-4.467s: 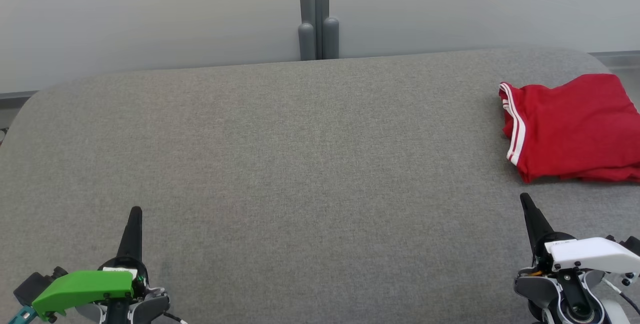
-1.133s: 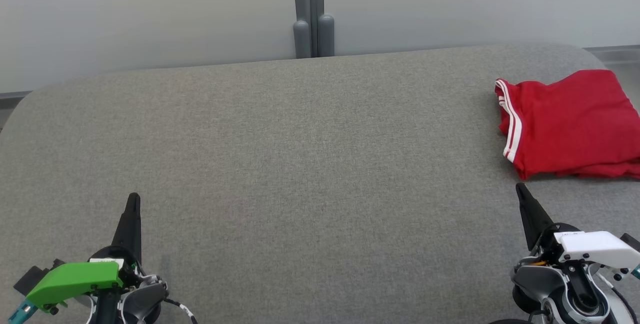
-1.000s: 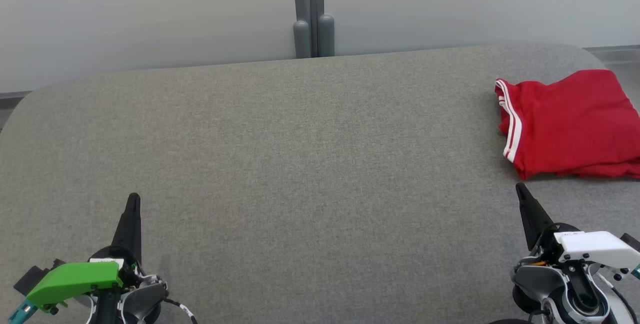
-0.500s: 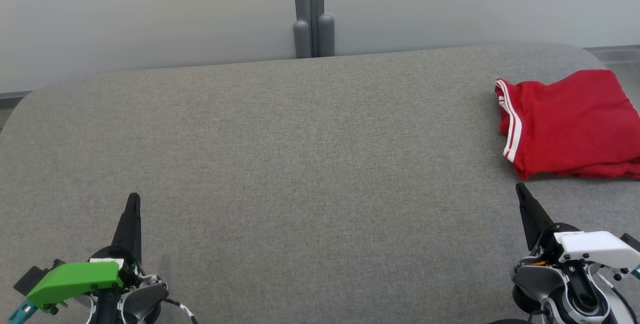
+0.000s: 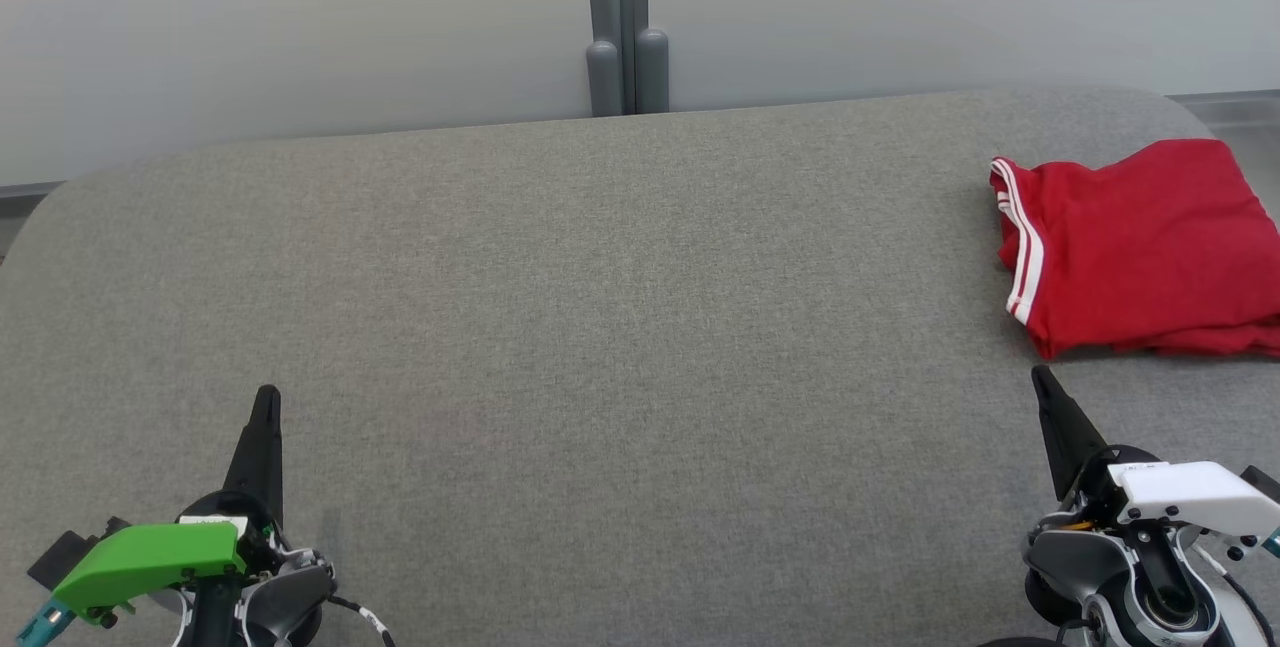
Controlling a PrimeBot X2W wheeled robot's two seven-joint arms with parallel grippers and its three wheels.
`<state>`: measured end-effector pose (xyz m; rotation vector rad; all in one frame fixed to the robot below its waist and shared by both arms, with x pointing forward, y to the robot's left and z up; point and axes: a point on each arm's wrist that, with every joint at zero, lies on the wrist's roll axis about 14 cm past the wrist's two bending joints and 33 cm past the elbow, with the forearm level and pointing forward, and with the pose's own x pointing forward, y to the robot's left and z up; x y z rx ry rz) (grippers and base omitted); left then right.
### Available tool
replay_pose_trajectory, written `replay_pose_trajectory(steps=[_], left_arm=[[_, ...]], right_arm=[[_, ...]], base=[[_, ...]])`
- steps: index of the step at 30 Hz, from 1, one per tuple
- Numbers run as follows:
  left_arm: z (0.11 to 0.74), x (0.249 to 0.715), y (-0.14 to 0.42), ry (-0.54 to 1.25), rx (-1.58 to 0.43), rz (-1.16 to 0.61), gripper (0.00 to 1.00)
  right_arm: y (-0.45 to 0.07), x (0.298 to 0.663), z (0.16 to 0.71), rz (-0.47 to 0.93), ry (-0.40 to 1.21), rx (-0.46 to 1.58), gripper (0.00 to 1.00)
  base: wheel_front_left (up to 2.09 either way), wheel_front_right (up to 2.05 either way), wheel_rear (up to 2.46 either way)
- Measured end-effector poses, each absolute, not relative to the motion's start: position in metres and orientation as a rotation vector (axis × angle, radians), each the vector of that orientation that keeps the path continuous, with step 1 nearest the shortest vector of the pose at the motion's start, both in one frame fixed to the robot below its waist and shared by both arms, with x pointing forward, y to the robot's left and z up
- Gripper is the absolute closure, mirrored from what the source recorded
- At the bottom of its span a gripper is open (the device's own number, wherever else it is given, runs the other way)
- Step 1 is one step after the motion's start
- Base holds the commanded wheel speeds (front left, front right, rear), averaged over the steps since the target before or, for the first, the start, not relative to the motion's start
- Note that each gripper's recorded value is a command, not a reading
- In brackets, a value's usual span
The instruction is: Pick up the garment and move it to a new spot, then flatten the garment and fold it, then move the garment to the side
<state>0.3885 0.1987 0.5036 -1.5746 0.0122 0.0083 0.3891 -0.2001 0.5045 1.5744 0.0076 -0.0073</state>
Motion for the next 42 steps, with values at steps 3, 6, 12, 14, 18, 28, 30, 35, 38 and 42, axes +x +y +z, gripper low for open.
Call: replay_pose_trajectory(steps=[3,6,12,14,18,28,30,35,38,42], left_arm=[[0.5036,0.3885,0.1988,0.012,-1.575,0.008,1.00],[0.5036,0.3885,0.1988,0.012,-1.575,0.008,1.00],[0.5037,0.3885,0.1988,0.012,-1.575,0.008,1.00],[0.5037,0.3885,0.1988,0.012,-1.575,0.008,1.00],[0.5037,0.3886,0.1987,0.012,-1.575,0.008,1.00],[0.5036,0.3886,0.1988,0.012,-1.575,0.008,1.00],[0.5036,0.3886,0.1988,0.012,-1.575,0.008,1.00],[0.5036,0.3886,0.1988,0.012,-1.575,0.008,1.00],[0.5037,0.3885,0.1987,0.012,-1.575,0.008,1.00],[0.5037,0.3886,0.1988,0.012,-1.575,0.008,1.00]], right_arm=[[-0.2001,0.3891,0.5045,-0.007,0.008,1.574,1.00],[-0.2001,0.3891,0.5045,-0.007,0.008,1.574,1.00],[-0.2001,0.3890,0.5045,-0.007,0.008,1.574,1.00],[-0.2001,0.3891,0.5045,-0.007,0.008,1.574,1.00],[-0.2001,0.3891,0.5045,-0.007,0.008,1.574,1.00],[-0.2001,0.3891,0.5045,-0.007,0.008,1.574,1.00],[-0.2001,0.3891,0.5045,-0.007,0.008,1.574,1.00],[-0.2001,0.3891,0.5045,-0.007,0.008,1.574,1.00],[-0.2001,0.3891,0.5045,-0.007,0.008,1.574,1.00],[-0.2001,0.3891,0.5045,-0.007,0.008,1.574,1.00]], base=[[0.00,0.00,0.00],[0.00,0.00,0.00],[0.00,0.00,0.00],[0.00,0.00,0.00],[0.00,0.00,0.00],[0.00,0.00,0.00],[0.00,0.00,0.00],[0.00,0.00,0.00],[0.00,0.00,0.00],[0.00,0.00,0.00]])
